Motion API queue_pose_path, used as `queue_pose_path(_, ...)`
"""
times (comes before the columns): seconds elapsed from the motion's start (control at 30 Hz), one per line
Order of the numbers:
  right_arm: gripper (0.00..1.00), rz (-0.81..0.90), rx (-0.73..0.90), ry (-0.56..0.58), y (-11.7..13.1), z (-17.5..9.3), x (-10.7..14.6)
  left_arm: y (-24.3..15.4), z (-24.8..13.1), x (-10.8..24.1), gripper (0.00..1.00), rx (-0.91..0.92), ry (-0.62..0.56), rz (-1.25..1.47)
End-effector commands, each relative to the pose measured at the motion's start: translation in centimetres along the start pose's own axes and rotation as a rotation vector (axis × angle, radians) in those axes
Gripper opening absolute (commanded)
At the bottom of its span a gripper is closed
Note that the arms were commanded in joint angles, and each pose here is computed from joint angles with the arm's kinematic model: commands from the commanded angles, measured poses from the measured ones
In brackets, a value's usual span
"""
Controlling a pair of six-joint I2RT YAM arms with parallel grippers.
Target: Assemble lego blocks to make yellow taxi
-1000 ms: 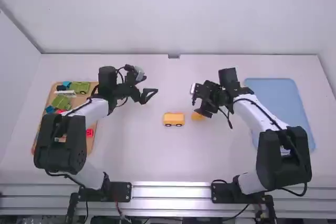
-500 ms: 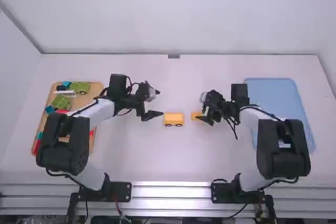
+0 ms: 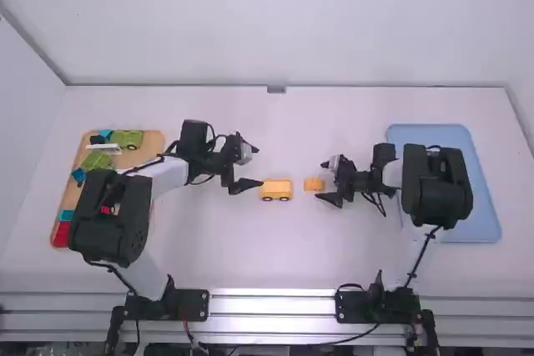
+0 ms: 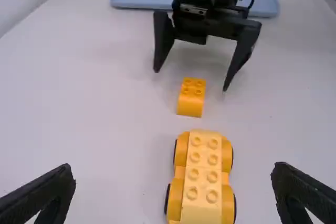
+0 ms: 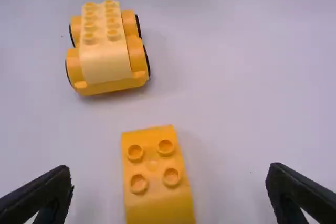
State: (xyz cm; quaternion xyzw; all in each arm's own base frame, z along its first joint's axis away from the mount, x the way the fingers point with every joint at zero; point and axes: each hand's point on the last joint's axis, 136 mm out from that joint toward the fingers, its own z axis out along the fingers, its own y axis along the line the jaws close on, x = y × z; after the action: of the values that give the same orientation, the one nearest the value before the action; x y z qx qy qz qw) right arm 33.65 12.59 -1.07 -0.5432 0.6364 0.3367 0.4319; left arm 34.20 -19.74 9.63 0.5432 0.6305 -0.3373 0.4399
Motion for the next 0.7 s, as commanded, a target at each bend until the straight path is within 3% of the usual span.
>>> queue_pose_path(0.0,0.96,-0.066,-0.012,-0.049,-0.4,0.2,-0.5,-0.4,0.7,-0.7,0.99,0.035,-0.023,0.013)
queue_pose_path(0.17,0.81,-0.059,-0.017,-0.021,-0.3,0.6,0.1,-0.9,1.6,-0.6,0.99,0.058,-0.026,0.026)
queue_pose_path(0.37,0.75,-0.043,-0.057,0.038,0.8,1.7,0.7,-1.1,1.9,-0.7,0.99,0.065,-0.027,0.032)
queue_pose_path(0.67,0.68,-0.008,-0.051,0.077,0.9,1.2,1.7,-1.1,1.7,-0.6,0.99,0.065,-0.026,0.023)
